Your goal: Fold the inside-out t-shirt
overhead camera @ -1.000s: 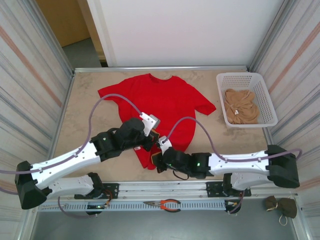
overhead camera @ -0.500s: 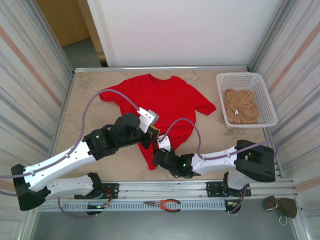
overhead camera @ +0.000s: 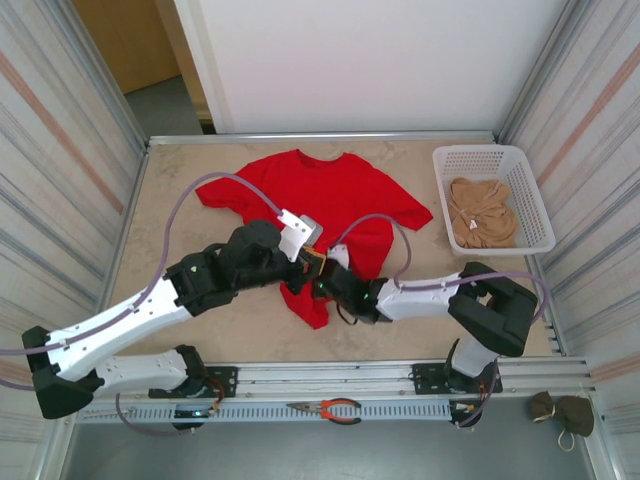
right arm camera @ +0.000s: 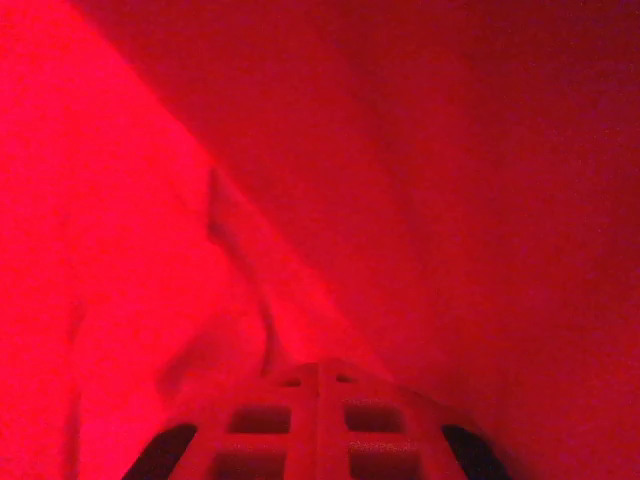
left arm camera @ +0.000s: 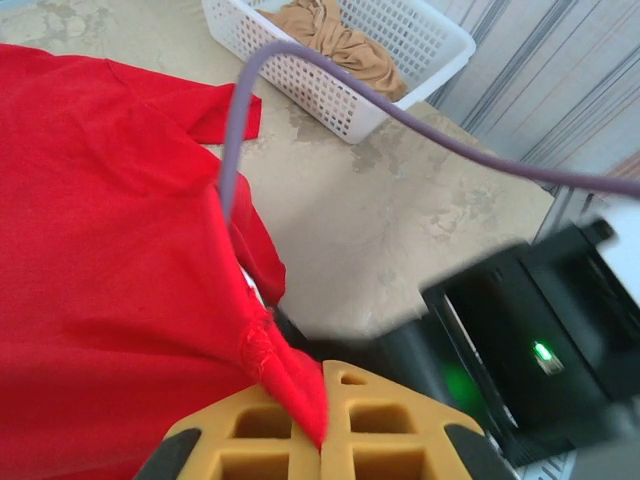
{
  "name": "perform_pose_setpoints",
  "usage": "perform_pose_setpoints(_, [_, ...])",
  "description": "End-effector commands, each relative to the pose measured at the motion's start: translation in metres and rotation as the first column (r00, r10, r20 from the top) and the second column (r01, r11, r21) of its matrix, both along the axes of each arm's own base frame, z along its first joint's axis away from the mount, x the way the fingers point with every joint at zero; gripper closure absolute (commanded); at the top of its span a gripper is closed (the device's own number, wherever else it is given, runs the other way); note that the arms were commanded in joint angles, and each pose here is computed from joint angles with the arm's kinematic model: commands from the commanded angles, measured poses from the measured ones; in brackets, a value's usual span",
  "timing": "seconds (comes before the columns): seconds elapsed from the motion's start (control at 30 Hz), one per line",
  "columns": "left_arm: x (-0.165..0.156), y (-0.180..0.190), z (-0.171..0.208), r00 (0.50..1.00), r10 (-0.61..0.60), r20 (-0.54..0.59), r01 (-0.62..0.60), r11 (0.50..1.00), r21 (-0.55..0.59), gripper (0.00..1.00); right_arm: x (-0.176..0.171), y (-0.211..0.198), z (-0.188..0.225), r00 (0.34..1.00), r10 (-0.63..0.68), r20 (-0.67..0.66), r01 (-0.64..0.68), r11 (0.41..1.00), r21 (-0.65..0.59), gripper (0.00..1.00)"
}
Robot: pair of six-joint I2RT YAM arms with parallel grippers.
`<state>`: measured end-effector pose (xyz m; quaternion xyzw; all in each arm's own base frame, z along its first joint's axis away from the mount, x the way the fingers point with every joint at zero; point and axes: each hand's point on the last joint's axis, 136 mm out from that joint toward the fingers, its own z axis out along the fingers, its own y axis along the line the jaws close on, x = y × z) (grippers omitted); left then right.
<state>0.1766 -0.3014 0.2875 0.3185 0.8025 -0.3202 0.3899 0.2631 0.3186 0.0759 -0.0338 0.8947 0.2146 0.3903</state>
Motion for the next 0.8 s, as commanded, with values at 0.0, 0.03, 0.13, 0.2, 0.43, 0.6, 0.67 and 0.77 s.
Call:
perform_pose_setpoints(0.0, [-0.01, -0.002, 0.033, 0.999, -0.037, 0.015, 0.038, 0.995, -0.096, 1.0, 0.016, 0.016, 0.021, 0.999, 0.01, -0.042, -0.004, 0.99, 0.143, 1.0])
perform_pose_setpoints(0.03, [-0.011, -0.004, 0.034, 0.999, -0.043, 0.012, 0.044, 0.994, -0.101, 1.0, 0.018, 0.019, 0.026, 0.999, 0.015, -0.045, -0.008, 0.987, 0.162, 1.0])
perform_pose_setpoints(0.13, [-0.011, -0.01, 0.036, 0.998, -0.06, 0.003, 0.06, 0.992, -0.112, 1.0, 0.012, 0.031, 0.036, 0.997, 0.04, -0.059, -0.026, 0.975, 0.219, 1.0])
perform_pose_setpoints(0.2, [-0.01, -0.017, 0.037, 0.997, -0.072, -0.002, 0.071, 0.99, -0.121, 1.0, 0.005, 0.041, 0.044, 0.998, 0.049, -0.048, -0.036, 0.969, 0.245, 1.0])
perform_pose_setpoints(0.43, [-0.015, -0.051, 0.077, 0.988, -0.153, 0.024, 0.154, 0.962, -0.223, 1.0, 0.037, 0.064, 0.005, 0.988, -0.014, -0.153, 0.065, 0.941, 0.332, 1.0])
perform_pose_setpoints(0.6, [-0.039, -0.072, 0.109, 0.968, -0.239, 0.076, 0.251, 0.931, -0.265, 1.0, 0.068, 0.062, -0.009, 0.973, -0.007, -0.231, 0.114, 0.884, 0.454, 1.0])
perform_pose_setpoints(0.67, [-0.043, -0.077, 0.112, 0.963, -0.258, 0.076, 0.269, 0.923, -0.276, 1.0, 0.067, 0.061, -0.007, 0.972, -0.001, -0.235, 0.105, 0.895, 0.434, 1.0])
perform_pose_setpoints(0.77, [-0.043, -0.085, 0.11, 0.961, -0.268, 0.071, 0.277, 0.915, -0.295, 1.0, 0.066, 0.065, -0.005, 0.971, 0.018, -0.237, 0.086, 0.903, 0.421, 1.0])
